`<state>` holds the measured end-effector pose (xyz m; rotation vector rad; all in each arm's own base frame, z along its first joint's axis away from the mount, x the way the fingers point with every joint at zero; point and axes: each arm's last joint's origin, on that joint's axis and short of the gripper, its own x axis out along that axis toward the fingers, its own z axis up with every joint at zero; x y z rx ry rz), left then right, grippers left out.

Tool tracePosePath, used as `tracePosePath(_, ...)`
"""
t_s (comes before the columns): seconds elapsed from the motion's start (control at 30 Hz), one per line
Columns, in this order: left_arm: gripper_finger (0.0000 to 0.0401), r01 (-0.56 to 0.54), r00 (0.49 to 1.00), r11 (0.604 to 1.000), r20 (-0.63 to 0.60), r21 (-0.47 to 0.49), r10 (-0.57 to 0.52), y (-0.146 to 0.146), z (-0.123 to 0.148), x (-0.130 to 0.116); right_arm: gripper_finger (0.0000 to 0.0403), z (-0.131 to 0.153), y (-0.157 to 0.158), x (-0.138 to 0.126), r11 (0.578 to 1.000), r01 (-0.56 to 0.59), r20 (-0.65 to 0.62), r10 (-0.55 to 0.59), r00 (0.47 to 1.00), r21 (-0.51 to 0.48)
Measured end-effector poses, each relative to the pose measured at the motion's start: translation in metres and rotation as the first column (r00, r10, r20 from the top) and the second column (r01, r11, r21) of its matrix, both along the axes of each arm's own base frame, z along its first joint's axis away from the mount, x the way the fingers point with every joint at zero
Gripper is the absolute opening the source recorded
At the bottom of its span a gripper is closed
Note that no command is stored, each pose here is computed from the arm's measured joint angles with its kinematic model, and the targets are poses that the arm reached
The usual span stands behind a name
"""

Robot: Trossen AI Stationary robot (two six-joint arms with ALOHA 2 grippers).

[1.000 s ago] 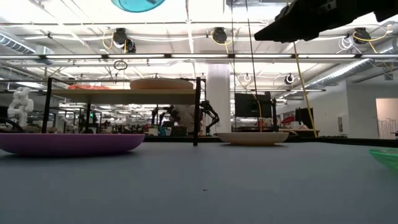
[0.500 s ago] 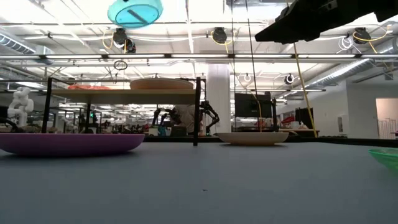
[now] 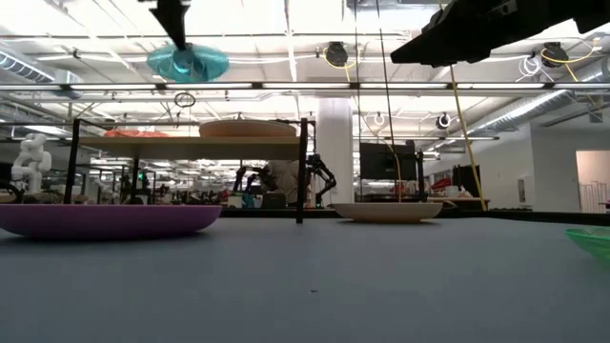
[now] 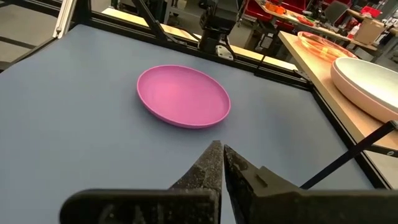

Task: Place and stack plates onto a shelf
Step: Stack the blue plate on top of the orange plate on the shelf

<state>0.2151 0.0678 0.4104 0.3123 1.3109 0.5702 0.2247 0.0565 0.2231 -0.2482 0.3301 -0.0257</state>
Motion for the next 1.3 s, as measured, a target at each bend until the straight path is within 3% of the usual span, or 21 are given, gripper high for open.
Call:
tracePosePath(0.27, 0.0003, -0.008, 0.999, 0.999, -0.036, -0.054, 0.006, 0.017, -0.033, 0.005, 0.0000, 0.000, 0.000, 0.000, 1.000, 0.000, 0.000, 0.000, 1.000, 0.000)
tracePosePath(0.77, 0.0003, -0.030, 0.997, 0.998, 0.069, -0.048, 0.033, 0.026, -0.054, -0.029, 0.0000, 0.000, 0.000, 0.000, 1.000, -0.002, -0.004, 0.002, 1.000, -0.011)
tracePosePath(1.3, 0.0003, -0.083, 0.997, 0.995, -0.003, -0.057, 0.083, 0.040, -0.092, -0.040, 0.0000, 0.000, 0.000, 0.000, 1.000, -0.004, -0.003, 0.004, 1.000, -0.018)
